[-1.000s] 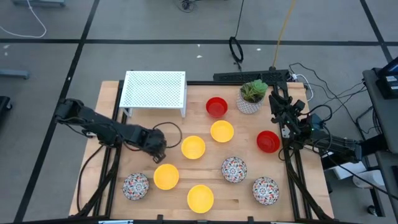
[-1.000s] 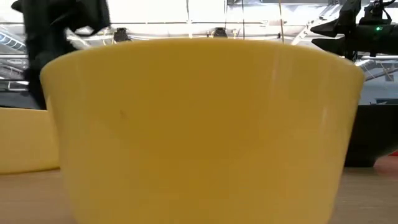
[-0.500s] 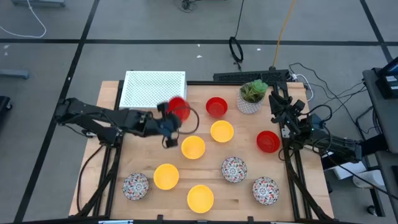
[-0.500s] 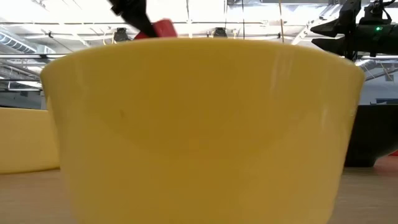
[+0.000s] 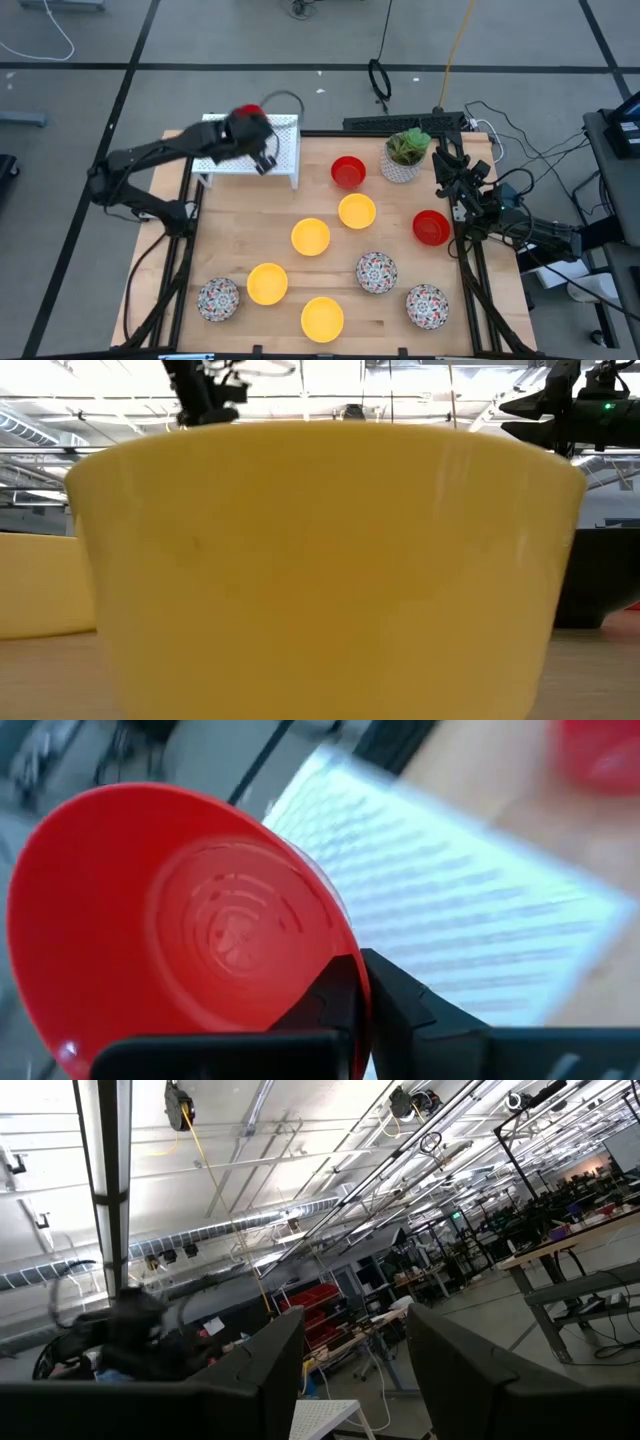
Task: Pick & Place Mini bowls
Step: Put the left red bowl on the shelf, then put the yellow bowl on the shelf
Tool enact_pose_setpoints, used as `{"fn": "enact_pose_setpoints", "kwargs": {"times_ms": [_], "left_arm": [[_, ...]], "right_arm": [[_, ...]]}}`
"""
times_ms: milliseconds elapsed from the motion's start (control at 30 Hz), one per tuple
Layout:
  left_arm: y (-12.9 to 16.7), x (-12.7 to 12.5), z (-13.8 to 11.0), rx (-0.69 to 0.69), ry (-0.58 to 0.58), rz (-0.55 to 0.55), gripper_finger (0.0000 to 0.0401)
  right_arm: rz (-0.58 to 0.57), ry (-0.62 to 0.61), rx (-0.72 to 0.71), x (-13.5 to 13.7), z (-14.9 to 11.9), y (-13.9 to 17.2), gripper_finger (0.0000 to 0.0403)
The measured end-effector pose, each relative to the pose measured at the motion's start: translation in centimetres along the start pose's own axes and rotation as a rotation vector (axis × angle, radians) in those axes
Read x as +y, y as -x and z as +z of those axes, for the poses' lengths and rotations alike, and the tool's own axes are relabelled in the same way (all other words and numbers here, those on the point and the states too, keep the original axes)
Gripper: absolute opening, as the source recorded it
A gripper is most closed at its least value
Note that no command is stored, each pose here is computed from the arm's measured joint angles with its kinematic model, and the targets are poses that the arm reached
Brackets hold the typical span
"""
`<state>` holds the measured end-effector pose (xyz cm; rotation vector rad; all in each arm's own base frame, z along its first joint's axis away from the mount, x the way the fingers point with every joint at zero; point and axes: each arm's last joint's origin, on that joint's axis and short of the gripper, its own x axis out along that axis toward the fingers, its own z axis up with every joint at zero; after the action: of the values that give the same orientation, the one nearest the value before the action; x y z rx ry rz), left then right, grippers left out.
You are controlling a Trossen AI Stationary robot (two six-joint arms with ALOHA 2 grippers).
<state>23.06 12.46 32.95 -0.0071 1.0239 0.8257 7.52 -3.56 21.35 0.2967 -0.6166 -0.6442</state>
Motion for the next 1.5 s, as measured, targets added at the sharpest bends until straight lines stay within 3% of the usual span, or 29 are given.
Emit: {"fn": "enact_pose_setpoints", "kwargs": {"times_ms": [233,467,667,1100,1500], "left_arm": [[-2.9,5.1,-1.8,0.226,0.156,0.021,0.001],[-5.2,8.1,-3.6,0.41,0.279,0.059,0.0006],[-6.8,9.0,-4.1,0.48,0.332,0.037,0.001],[-7.7,9.3,-3.9,0.471,0.288,0.039,0.0006],[-7.6,9.3,-3.8,0.45,0.319,0.05,0.0132]], "right_arm": [[0.0,0.0,0.0,0.0,0.0,0.0,0.0165],[0.0,0.0,0.0,0.0,0.0,0.0,0.0165],[0.0,0.0,0.0,0.0,0.0,0.0,0.0165],[0.0,0.0,0.0,0.0,0.0,0.0,0.0165],[0.0,0.0,0.0,0.0,0.0,0.0,0.0165]]}}
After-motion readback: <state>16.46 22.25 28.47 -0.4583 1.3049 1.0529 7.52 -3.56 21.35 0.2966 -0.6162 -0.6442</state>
